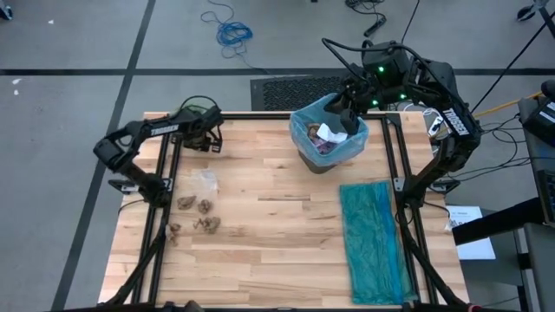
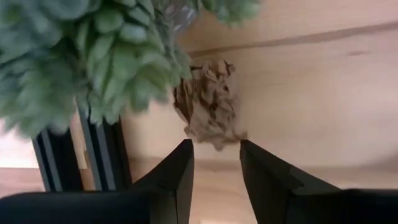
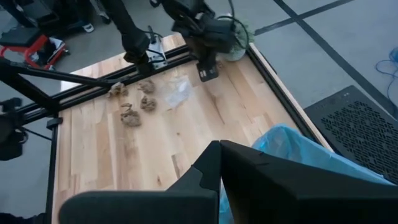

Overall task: Place trash/remove bag and relplace
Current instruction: Put the brown paper into the trash bin

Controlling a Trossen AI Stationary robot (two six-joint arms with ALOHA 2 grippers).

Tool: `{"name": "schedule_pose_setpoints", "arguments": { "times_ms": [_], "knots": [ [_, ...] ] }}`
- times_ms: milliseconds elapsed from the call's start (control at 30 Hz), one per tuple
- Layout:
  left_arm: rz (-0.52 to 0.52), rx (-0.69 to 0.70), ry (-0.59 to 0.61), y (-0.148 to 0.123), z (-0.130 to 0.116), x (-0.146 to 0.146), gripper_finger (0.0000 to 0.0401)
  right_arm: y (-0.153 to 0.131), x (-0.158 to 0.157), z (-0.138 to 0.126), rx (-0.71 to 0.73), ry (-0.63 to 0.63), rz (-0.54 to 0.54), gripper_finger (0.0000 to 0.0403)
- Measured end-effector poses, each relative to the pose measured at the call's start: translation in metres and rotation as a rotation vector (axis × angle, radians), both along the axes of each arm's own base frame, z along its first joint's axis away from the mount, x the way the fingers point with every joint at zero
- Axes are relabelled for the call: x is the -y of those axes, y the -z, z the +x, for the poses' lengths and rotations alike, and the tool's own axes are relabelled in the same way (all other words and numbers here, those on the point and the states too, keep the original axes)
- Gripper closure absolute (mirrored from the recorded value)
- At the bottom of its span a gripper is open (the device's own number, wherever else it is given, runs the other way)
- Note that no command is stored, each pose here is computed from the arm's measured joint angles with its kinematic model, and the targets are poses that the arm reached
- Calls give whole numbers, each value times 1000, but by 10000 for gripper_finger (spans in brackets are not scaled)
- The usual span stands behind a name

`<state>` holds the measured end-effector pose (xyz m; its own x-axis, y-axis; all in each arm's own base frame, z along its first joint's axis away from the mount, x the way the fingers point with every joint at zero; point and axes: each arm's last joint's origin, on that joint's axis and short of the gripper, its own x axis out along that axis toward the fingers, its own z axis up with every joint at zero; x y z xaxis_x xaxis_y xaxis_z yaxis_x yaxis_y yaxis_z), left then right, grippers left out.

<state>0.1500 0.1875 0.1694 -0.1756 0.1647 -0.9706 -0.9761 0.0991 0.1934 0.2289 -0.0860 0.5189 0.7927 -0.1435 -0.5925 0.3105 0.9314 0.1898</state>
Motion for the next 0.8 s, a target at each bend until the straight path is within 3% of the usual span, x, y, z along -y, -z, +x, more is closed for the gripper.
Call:
{"name": "schedule_pose_setpoints", "arguments": {
  "times_ms": [167, 267, 433, 500, 633, 800],
  "knots": [
    [-26, -17, 49, 18, 2, -12, 271, 0, 0, 0, 1, -2, 1, 403],
    [-102, 23, 68, 28, 6, -13, 278, 0, 0, 0, 1, -2, 1, 403],
    [-156, 96, 135, 28, 20, -2, 352, 0, 0, 0, 1, -2, 1, 403],
    [-169, 144, 172, 24, 28, 5, 387, 0, 0, 0, 1, -2, 1, 403],
    [-158, 261, 246, 4, 37, 22, 395, 0, 0, 0, 2, -1, 0, 403],
    [-58, 362, 312, -31, 44, 39, 397, -1, 0, 0, 5, -4, -9, 403]
  ]
}}
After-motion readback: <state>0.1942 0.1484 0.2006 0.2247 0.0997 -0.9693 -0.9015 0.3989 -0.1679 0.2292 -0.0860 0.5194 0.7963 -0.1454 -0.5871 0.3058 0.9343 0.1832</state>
